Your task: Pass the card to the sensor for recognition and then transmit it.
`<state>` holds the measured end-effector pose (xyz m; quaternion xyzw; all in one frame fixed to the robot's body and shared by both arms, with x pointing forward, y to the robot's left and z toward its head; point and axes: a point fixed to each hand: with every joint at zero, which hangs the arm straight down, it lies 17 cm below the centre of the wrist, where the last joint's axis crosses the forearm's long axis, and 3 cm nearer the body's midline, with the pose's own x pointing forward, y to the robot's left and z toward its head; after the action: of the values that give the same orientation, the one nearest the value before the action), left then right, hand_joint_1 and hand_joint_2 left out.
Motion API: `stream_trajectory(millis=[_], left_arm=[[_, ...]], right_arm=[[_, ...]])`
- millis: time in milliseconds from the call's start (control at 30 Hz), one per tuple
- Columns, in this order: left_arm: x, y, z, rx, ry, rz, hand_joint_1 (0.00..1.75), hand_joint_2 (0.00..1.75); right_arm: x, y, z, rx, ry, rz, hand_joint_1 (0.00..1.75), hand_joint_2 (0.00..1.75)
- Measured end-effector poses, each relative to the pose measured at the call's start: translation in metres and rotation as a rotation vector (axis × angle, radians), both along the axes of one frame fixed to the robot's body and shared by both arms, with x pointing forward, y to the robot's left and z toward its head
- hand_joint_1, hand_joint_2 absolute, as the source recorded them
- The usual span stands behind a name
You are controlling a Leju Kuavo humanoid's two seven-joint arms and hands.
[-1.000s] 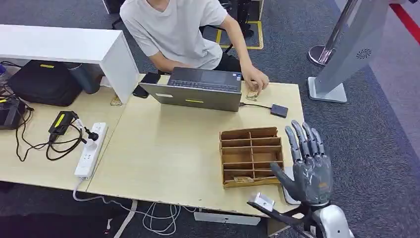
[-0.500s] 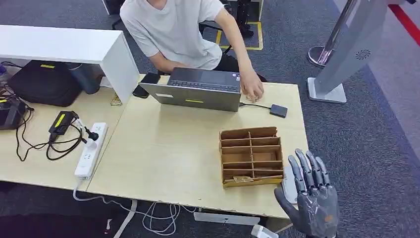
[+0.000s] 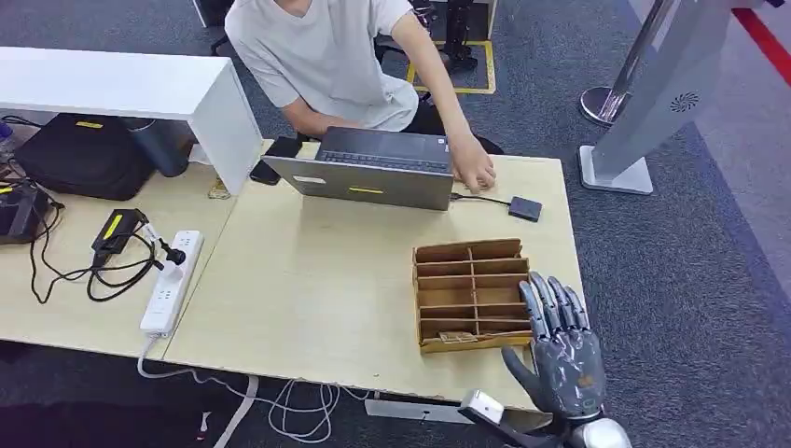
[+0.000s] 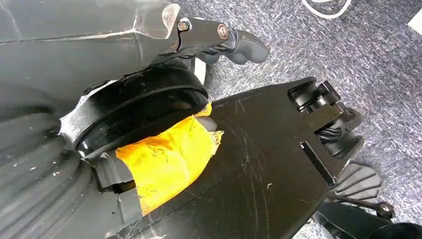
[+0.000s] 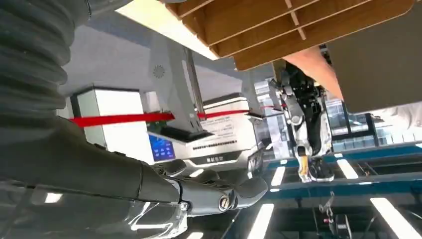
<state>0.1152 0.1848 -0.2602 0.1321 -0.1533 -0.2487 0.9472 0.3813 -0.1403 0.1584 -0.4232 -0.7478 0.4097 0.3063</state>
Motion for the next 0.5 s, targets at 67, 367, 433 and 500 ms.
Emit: stream_trajectory(millis=[67, 367, 433, 500], left_arm=[[0.000, 0.000, 0.000, 0.000, 0.000, -0.001, 0.00, 1.75], [0.000, 0.000, 0.000, -0.001, -0.002, -0.002, 0.00, 1.75], [0.001, 0.000, 0.000, -0.002, -0.005, -0.003, 0.00, 1.75], [0.001, 0.000, 0.000, -0.002, -0.005, -0.003, 0.00, 1.75]], right_arm=[[0.004, 0.003, -0.003, 0.008, 0.014, -0.001, 0.00, 1.75], [0.010, 0.016, -0.017, 0.020, 0.057, 0.014, 0.00, 1.75], [0.010, 0.018, -0.019, 0.021, 0.062, 0.016, 0.00, 1.75], [0.008, 0.021, -0.021, 0.021, 0.068, 0.022, 0.00, 1.75]])
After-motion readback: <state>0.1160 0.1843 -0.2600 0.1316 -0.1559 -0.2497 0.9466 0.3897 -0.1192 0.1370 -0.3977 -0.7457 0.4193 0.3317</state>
